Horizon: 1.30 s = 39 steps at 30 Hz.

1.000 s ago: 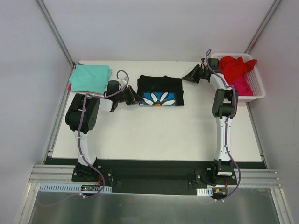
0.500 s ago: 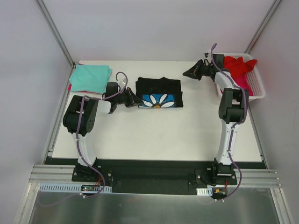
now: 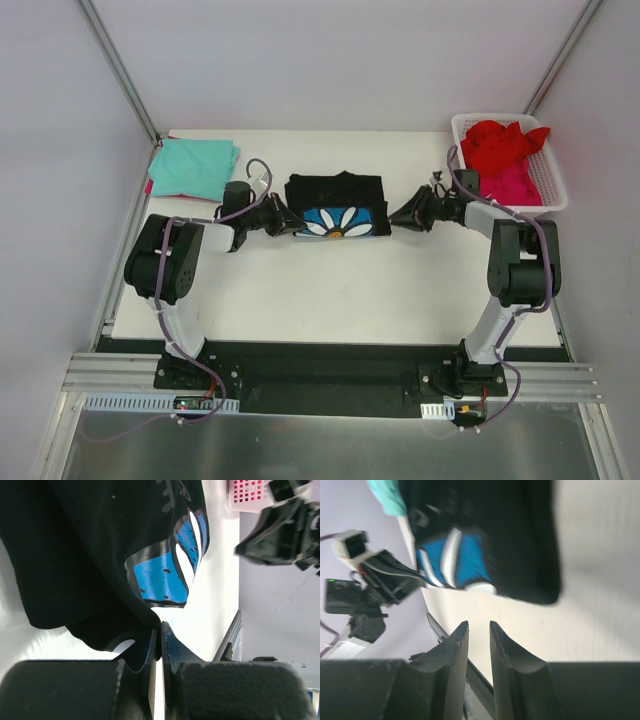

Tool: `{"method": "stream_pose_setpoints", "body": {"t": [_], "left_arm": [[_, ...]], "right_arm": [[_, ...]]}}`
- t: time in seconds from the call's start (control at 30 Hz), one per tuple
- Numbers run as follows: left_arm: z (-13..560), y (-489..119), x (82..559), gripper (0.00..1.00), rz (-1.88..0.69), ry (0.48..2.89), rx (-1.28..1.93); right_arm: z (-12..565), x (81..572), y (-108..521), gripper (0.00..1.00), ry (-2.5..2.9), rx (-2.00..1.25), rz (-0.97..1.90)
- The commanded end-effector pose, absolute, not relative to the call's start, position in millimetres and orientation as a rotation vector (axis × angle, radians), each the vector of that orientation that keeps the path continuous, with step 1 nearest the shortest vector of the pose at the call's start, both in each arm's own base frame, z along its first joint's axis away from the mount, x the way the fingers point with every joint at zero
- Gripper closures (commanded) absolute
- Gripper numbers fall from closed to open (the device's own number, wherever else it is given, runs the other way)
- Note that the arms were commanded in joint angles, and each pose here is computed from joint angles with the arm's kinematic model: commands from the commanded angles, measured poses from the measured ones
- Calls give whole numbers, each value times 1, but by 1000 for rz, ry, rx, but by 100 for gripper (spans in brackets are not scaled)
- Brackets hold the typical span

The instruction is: Fold and stack the t-shirts

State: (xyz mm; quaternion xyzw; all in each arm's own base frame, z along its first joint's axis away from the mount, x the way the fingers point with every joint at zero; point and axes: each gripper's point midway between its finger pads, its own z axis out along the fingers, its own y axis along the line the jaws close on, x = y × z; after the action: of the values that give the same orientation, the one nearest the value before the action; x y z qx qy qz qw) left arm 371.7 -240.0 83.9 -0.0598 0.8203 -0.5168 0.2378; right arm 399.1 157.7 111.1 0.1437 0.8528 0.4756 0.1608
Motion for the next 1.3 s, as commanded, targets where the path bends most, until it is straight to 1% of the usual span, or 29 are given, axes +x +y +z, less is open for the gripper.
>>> {"method": "stream_pose_setpoints", "body": {"t": [0.0,0.1,0.13,0.2,0.23,0.27,0.33,0.4,0.43,0.47,0.6,0.73,0.77,0.8,0.83,0.87,0.9,0.93,0.97,1.0,1.13,1.27], "left_arm": [[112,-249,356,100,-1466,2163,-34],[109,-249,346,100,-1462,2167,-37],[107,-250,345,96,-1459,2171,-41],[104,-249,340,84,-1466,2177,-51],[103,-249,338,75,-1467,2179,-50],[102,-250,336,62,-1472,2185,-52],[105,-250,335,47,-1475,2181,-50],[108,-253,332,19,-1491,2176,-25],[111,-255,330,12,-1510,2177,-10],[121,-260,328,1,-1569,2164,42],[147,-268,332,1,-1631,2127,128],[163,-264,352,1,-1492,2162,153],[181,-266,366,1,-1447,2116,219],[173,-265,366,1,-1427,2195,192],[176,-262,377,1,-1368,2198,183],[192,-263,390,1,-1318,2153,236],[182,-260,391,1,-1294,2228,209],[184,-259,396,1,-1263,2240,213],[198,-261,404,1,-1248,2217,251],[194,-262,406,1,-1256,2237,254],[190,-263,401,1,-1295,2277,259],[168,-258,389,1,-1286,2336,227]], "right_arm": [[110,376,160,73,2443,332,1322],[111,369,162,73,2466,313,1316],[114,366,162,73,2473,308,1306],[118,367,162,73,2469,291,1300],[121,367,163,73,2472,287,1295],[123,367,162,73,2473,284,1285],[125,366,163,73,2480,274,1280],[132,371,163,73,2470,264,1275],[133,371,163,73,2475,264,1270],[138,375,164,73,2469,253,1262],[145,379,169,74,2465,234,1256],[149,384,179,84,2449,209,1263],[149,385,181,86,2451,209,1266],[147,385,186,88,2458,202,1271],[150,389,189,92,2441,185,1279],[150,390,192,92,2434,175,1291],[151,390,197,92,2437,174,1307],[151,394,199,92,2438,172,1312],[151,394,201,92,2439,170,1313],[151,395,202,92,2442,170,1313],[156,402,204,92,2430,168,1335],[157,405,206,92,2431,161,1344]]}}
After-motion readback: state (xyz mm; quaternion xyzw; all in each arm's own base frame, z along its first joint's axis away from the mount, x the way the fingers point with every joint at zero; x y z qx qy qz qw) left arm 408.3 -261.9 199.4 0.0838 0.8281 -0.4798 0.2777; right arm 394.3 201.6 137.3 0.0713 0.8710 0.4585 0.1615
